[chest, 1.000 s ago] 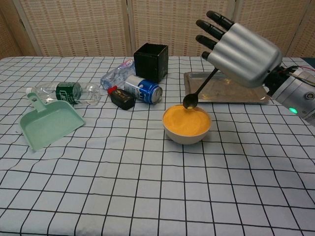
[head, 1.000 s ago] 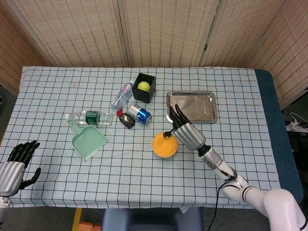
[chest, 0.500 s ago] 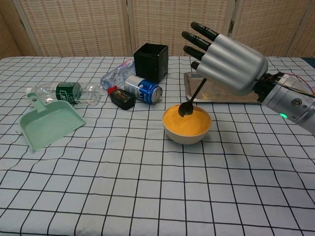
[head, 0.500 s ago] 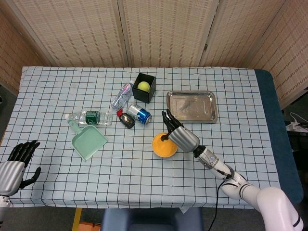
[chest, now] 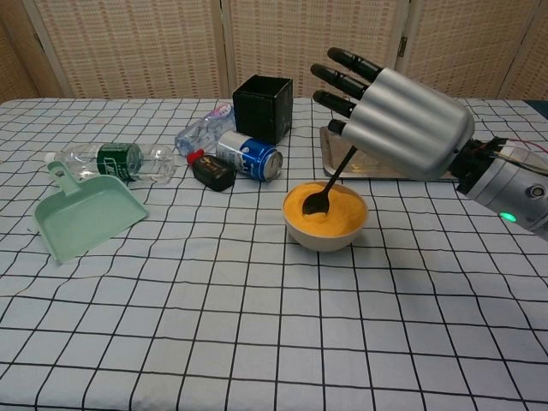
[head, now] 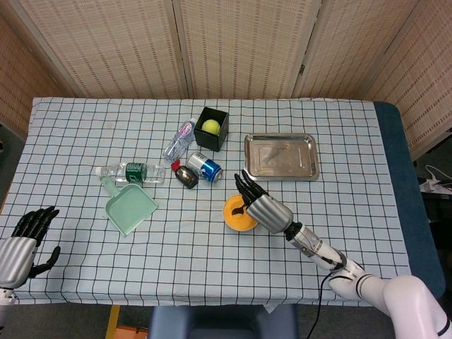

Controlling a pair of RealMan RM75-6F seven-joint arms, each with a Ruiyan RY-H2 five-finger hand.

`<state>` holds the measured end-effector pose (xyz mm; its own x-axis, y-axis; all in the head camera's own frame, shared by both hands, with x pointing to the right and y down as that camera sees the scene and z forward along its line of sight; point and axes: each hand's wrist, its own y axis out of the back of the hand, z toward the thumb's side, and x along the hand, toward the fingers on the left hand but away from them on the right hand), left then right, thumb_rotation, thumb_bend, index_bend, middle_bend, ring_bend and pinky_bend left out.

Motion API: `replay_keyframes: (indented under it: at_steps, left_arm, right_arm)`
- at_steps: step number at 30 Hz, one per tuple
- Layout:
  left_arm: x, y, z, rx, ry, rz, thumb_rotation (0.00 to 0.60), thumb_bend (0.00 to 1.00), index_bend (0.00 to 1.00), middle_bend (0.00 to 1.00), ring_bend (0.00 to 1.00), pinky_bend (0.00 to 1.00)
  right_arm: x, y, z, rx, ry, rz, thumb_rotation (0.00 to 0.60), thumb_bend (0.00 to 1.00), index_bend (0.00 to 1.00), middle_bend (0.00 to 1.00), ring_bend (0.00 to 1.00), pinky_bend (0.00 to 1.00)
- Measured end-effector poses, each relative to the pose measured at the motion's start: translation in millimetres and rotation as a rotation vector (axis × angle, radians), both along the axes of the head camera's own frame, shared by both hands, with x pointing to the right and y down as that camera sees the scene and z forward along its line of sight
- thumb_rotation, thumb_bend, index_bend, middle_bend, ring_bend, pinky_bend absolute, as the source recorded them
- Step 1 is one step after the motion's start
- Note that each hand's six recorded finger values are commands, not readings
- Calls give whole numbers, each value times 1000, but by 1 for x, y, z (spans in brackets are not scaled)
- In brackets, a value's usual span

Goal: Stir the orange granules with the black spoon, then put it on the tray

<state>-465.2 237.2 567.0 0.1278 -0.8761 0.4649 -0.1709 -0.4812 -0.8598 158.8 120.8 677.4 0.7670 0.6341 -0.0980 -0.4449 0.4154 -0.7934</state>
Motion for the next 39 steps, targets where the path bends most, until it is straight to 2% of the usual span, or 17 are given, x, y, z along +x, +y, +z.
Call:
replay_keyframes:
  at_steps: [4, 12, 20, 28, 39]
  left_arm:
    - [0, 0, 2, -7, 0, -2, 600, 450, 0, 13, 0, 69]
    - [2, 0, 2, -9, 0, 2, 600, 450, 0, 14, 0, 69]
    - [2, 1, 2, -8, 2, 0, 600, 450, 0, 14, 0, 70]
    - [1, 0, 1, -8, 6, 0, 600, 450, 0, 14, 0, 72]
    - [2, 1, 0, -9, 11, 2, 600, 450, 0, 14, 0, 72]
  right_arm:
    - [6, -4, -8, -26, -43, 34, 600, 349, 851, 200, 0, 62]
    - [15, -8, -14, 30, -7, 29, 600, 349, 851, 200, 0, 62]
    - [13, -4, -17, 179, 50, -76, 600, 349, 851, 200, 0, 62]
    - [1, 9, -9, 252, 98, -209, 600, 349, 851, 200, 0, 62]
    - [2, 6, -18, 288, 89, -193, 600, 348, 851, 200, 0, 58]
